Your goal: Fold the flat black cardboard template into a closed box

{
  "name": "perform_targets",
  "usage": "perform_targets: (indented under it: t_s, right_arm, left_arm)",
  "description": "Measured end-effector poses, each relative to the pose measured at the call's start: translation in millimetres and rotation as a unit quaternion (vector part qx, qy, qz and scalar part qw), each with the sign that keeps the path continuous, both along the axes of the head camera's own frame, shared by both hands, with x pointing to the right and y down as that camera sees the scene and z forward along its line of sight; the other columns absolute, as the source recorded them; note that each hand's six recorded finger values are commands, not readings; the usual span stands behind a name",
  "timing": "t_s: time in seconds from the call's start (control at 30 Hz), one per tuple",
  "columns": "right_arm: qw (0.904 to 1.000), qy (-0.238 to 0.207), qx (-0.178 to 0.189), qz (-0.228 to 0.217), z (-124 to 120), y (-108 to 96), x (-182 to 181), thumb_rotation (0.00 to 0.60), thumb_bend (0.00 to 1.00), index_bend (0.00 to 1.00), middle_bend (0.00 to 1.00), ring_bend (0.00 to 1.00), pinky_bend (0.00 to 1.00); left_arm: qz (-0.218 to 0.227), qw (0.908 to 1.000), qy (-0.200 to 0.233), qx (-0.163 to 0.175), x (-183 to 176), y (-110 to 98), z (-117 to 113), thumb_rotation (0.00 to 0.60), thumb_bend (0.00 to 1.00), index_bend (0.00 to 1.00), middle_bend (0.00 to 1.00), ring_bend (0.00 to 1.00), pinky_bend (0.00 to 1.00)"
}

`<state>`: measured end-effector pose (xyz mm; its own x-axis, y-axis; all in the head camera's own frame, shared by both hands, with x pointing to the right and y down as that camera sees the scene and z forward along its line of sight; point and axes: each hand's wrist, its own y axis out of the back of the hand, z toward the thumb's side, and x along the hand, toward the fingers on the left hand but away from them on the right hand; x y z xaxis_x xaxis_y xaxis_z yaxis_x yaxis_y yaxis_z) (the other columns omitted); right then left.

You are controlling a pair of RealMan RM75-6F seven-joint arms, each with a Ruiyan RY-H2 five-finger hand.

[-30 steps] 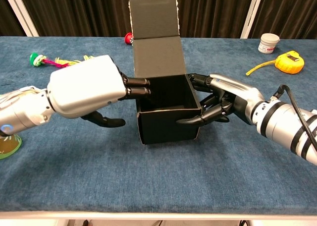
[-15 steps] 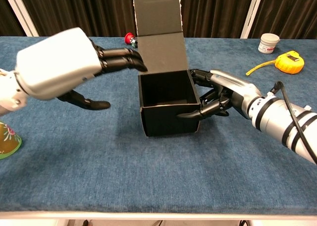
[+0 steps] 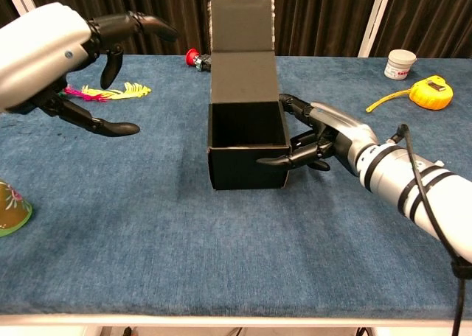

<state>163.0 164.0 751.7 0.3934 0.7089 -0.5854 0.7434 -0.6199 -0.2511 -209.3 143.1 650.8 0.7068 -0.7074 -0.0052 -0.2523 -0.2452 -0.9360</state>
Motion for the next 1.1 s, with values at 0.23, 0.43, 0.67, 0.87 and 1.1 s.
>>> perform_targets:
  t_s: [0.23, 0.43, 0.67, 0.87, 1.1]
  right_arm:
    - [1.0, 0.003, -0.007, -0.003, -4, 4, 9, 0.6, 0.08, 0.0, 0.01, 0.63, 1.0]
    - [0.9999, 0.009, -0.012, -0.008, -10, 7, 21, 0.6, 0.08, 0.0, 0.0, 0.63, 1.0]
    - [0.9996, 0.021, 0.019, -0.008, -37, 0, 50, 0.6, 0.15, 0.0, 0.06, 0.63, 1.0]
    - [0.9965, 0.011, 0.083, -0.002, -95, -23, 75, 0.6, 0.15, 0.0, 0.1, 0.63, 1.0]
    - [0.9925, -0.001, 0.122, 0.013, -134, -38, 90, 0.6, 0.16, 0.0, 0.1, 0.63, 1.0]
  left_arm:
    - [-0.07, 0.982, 0.058, -0.166, -6, 0, 17, 0.6, 0.09, 0.08, 0.14, 0.65, 1.0]
    - [-0.112, 0.9483, 0.083, -0.285, -5, 3, 42, 0.6, 0.09, 0.02, 0.1, 0.65, 1.0]
    - [-0.141, 0.8964, 0.11, -0.405, 5, 10, 69, 0.6, 0.09, 0.0, 0.03, 0.62, 1.0]
    - [-0.166, 0.8499, 0.131, -0.483, 25, 15, 91, 0.6, 0.09, 0.0, 0.01, 0.62, 1.0]
    - [-0.182, 0.8227, 0.153, -0.516, 48, 11, 107, 0.6, 0.09, 0.0, 0.0, 0.62, 1.0]
